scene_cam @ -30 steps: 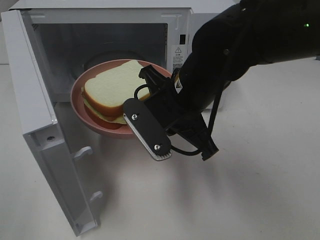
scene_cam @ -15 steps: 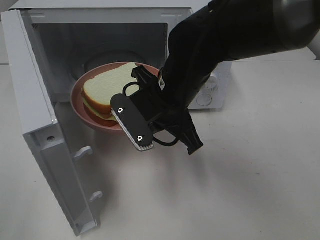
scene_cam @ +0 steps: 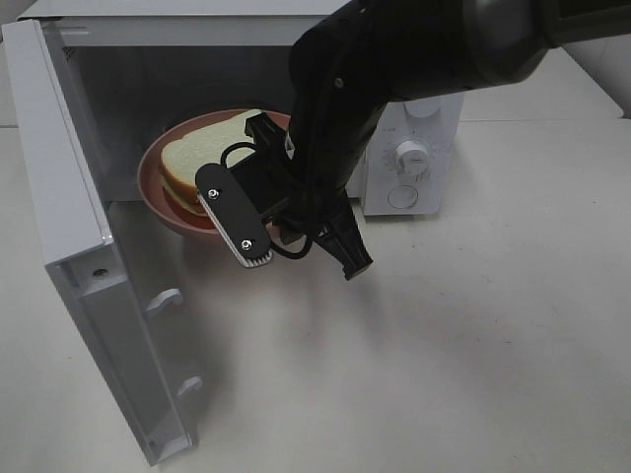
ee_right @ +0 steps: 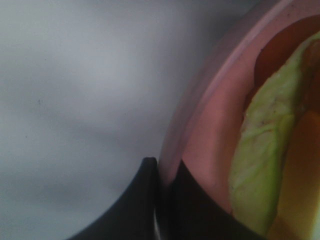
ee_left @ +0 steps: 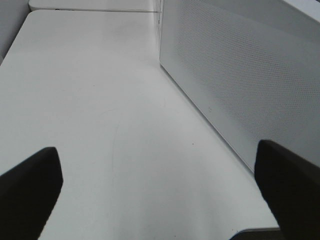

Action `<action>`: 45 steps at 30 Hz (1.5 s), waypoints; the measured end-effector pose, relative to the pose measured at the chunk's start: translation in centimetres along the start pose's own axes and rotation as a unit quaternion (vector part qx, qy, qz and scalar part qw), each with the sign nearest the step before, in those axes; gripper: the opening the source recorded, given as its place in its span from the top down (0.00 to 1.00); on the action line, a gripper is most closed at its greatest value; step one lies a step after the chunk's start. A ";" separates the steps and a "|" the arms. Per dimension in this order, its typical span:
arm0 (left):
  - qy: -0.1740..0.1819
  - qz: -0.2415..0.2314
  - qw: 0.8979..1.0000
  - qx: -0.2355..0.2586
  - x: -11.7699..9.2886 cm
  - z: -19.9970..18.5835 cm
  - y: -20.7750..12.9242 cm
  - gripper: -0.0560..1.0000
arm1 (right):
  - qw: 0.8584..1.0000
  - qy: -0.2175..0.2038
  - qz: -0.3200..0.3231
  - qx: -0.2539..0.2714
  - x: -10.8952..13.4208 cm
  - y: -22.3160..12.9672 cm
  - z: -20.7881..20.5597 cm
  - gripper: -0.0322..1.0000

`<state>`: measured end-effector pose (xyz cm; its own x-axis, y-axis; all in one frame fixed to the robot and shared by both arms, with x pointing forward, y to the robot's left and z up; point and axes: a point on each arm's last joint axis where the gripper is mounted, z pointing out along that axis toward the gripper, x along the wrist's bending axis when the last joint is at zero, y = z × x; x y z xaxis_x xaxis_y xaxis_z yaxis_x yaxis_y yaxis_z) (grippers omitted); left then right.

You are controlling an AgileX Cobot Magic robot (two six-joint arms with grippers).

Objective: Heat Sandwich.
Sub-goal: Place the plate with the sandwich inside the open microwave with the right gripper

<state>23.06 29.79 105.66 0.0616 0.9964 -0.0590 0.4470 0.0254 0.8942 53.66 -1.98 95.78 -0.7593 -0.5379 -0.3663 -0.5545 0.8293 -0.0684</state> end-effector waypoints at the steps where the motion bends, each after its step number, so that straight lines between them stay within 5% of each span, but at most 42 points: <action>1: 0.000 0.000 1.000 0.000 0.0 0.0 0.0 0.01 | 1.000 0.001 0.004 0.000 -0.2 0.0 0.1 0.93; 45: 0.001 0.000 1.000 0.000 0.0 0.0 0.0 0.01 | 0.996 -0.037 0.079 0.007 -8.1 0.1 4.0 0.93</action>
<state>23.07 29.81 105.66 0.0604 0.9965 -0.0574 0.4469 0.0244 0.8943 61.12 3.02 94.99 -0.8093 -0.3889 -0.4401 -0.4251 0.9049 -0.0179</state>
